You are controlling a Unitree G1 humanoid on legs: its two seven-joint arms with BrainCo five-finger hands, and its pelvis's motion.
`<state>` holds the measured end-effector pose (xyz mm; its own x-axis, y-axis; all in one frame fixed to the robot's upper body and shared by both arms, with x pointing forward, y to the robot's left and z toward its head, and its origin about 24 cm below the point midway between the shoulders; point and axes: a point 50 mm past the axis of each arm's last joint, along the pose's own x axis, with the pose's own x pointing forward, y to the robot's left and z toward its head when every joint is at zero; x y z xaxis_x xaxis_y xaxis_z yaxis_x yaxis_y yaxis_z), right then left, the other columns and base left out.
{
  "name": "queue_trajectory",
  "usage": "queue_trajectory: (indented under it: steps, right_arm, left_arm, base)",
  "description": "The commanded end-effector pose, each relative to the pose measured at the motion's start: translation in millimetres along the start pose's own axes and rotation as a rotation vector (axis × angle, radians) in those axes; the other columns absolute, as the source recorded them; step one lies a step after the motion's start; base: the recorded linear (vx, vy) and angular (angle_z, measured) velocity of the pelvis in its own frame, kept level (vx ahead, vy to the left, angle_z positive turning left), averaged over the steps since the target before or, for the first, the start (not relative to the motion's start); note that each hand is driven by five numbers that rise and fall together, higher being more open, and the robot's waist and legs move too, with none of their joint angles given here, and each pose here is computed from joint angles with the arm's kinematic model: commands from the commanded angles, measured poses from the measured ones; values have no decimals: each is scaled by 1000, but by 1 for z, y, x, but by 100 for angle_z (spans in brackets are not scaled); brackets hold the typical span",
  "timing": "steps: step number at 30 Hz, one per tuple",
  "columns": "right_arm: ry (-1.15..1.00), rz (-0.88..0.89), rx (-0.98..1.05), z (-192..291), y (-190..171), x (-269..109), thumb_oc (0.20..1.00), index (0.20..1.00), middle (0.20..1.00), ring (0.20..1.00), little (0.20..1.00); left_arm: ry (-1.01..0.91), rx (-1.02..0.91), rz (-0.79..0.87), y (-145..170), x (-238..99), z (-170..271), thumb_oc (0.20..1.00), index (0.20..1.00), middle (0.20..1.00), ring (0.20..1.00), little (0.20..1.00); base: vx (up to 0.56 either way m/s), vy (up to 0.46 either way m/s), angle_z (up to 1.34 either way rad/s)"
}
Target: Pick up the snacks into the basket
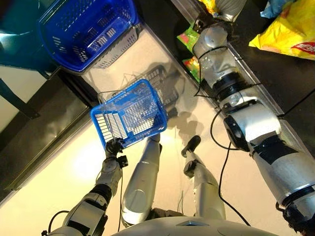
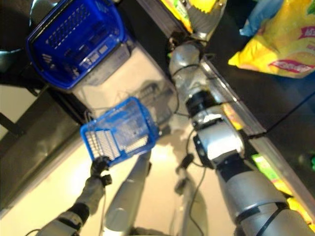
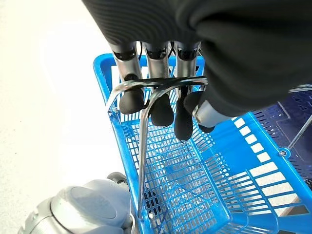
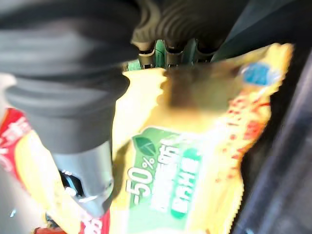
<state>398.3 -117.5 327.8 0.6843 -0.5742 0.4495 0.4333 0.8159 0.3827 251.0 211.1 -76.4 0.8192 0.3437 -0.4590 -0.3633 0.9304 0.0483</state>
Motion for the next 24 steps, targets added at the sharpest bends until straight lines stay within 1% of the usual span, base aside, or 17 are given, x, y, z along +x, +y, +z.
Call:
queue_trajectory:
  steps: [1,8,9,10,11,15,24]
  right_arm:
    - [-118,-28,34,32,-8,21,1000,1000,1000,1000,1000]
    - [-123,-12,-93,35,-13,36,1000,1000,1000,1000,1000]
    - [-125,-7,-102,36,-14,37,956,956,956,956,956]
    - [-127,12,-130,36,-13,37,322,322,322,322,322]
    - [-127,12,-130,36,-13,37,200,200,200,200,200]
    - [-135,52,-139,37,-3,33,200,200,200,200,200]
    - [-123,75,-118,32,5,24,200,200,200,200,200]
  left_arm:
    - [64,50,63,28,-10,-25,200,200,200,200,200]
    - [58,48,52,28,-9,-23,200,200,200,200,200]
    - [54,45,53,28,-8,-21,200,200,200,200,200]
    - [51,39,50,28,-8,-20,200,200,200,200,200]
    - [51,39,50,28,-8,-20,200,200,200,200,200]
    - [52,19,54,27,-7,-19,200,200,200,200,200]
    - [59,5,71,29,-8,-20,200,200,200,200,200]
  base:
    - [18,13,10]
    - [9,5,3]
    - [0,0,0]
    - [0,0,0]
    - [0,0,0]
    - [0,0,0]
    - [0,0,0]
